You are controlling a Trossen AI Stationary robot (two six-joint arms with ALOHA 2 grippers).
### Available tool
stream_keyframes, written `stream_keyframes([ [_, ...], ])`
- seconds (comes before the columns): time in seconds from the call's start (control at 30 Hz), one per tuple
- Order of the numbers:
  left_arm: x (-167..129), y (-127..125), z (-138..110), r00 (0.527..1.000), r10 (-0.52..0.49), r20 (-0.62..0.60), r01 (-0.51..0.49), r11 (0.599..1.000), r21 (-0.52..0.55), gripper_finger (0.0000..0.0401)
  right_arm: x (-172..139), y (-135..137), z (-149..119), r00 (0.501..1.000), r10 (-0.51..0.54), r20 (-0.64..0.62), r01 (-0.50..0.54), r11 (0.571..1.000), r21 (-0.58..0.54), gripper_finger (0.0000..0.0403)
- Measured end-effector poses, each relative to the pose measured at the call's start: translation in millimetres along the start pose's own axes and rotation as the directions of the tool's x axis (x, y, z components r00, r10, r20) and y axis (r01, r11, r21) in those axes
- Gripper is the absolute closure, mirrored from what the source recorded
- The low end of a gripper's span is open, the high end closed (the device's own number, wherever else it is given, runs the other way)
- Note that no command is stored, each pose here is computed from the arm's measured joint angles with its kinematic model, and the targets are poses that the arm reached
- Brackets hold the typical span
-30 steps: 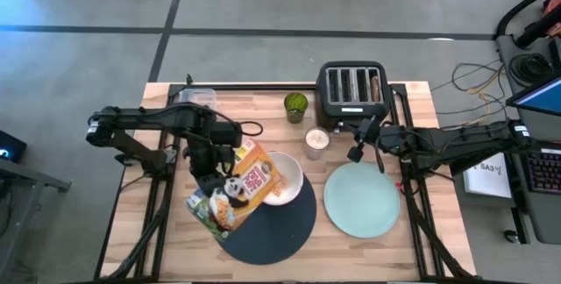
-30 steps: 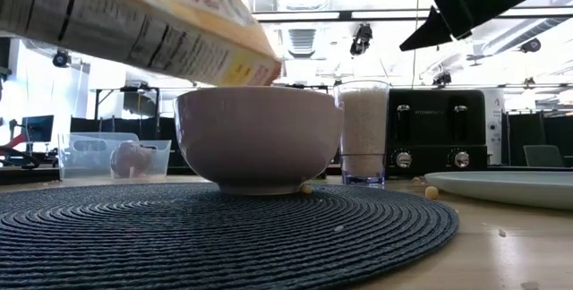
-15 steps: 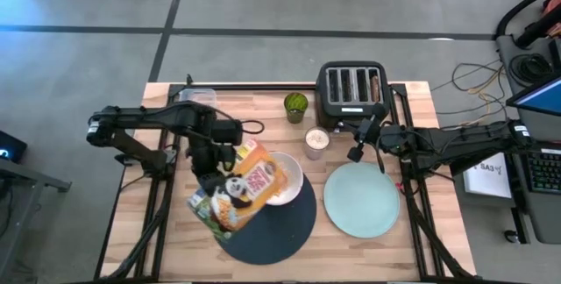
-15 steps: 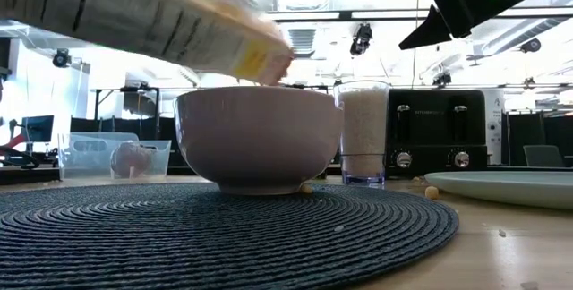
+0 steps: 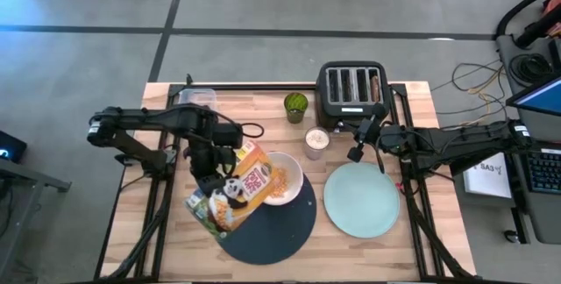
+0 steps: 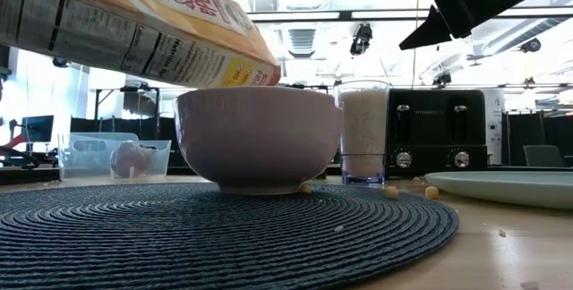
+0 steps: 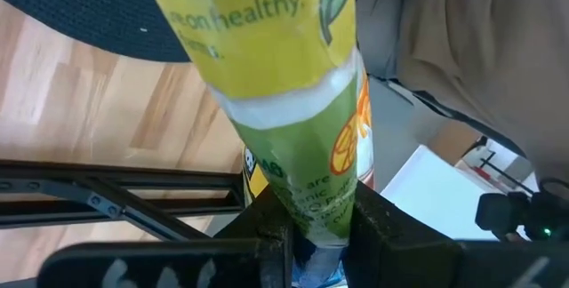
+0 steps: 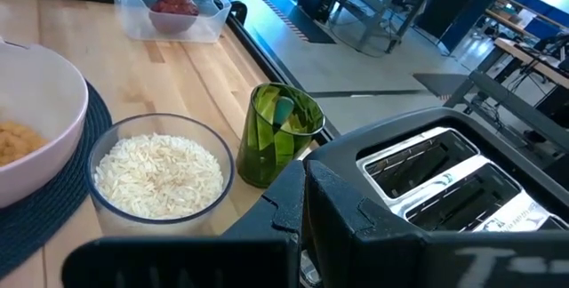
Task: Arrange a breakfast setting
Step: Pour the cereal from the yellow cereal box into the white bowl
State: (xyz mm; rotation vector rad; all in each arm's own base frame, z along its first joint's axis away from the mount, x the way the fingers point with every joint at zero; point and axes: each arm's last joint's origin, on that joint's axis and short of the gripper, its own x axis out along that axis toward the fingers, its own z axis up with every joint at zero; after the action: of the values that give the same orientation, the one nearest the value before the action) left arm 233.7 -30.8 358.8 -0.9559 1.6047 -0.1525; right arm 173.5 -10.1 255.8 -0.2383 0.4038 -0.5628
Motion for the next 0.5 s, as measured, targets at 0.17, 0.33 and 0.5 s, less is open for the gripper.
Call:
stream_keyframes([
  [0.17, -1.6, 1.0, -2.0, 1.0, 0.022, 0.022, -0.022, 1.0, 0.003, 0.0364, 0.0, 0.0, -0.2, 1.0, 0.0, -0.001, 0.0, 1.0, -0.001, 0.0394],
  [0.33, -3.4, 0.6, -4.9, 1.0, 0.007, 0.024, -0.007, 1.0, 0.014, 0.0364, 0.0, 0.0, -0.3, 1.0, 0.0, -0.003, 0.0, 1.0, -0.004, 0.0394],
  [0.5, -3.3, 0.8, -4.4, 1.0, 0.007, 0.029, -0.007, 1.0, 0.006, 0.0364, 0.0, 0.1, -0.5, 1.0, 0.001, -0.004, -0.001, 1.0, -0.004, 0.0394],
])
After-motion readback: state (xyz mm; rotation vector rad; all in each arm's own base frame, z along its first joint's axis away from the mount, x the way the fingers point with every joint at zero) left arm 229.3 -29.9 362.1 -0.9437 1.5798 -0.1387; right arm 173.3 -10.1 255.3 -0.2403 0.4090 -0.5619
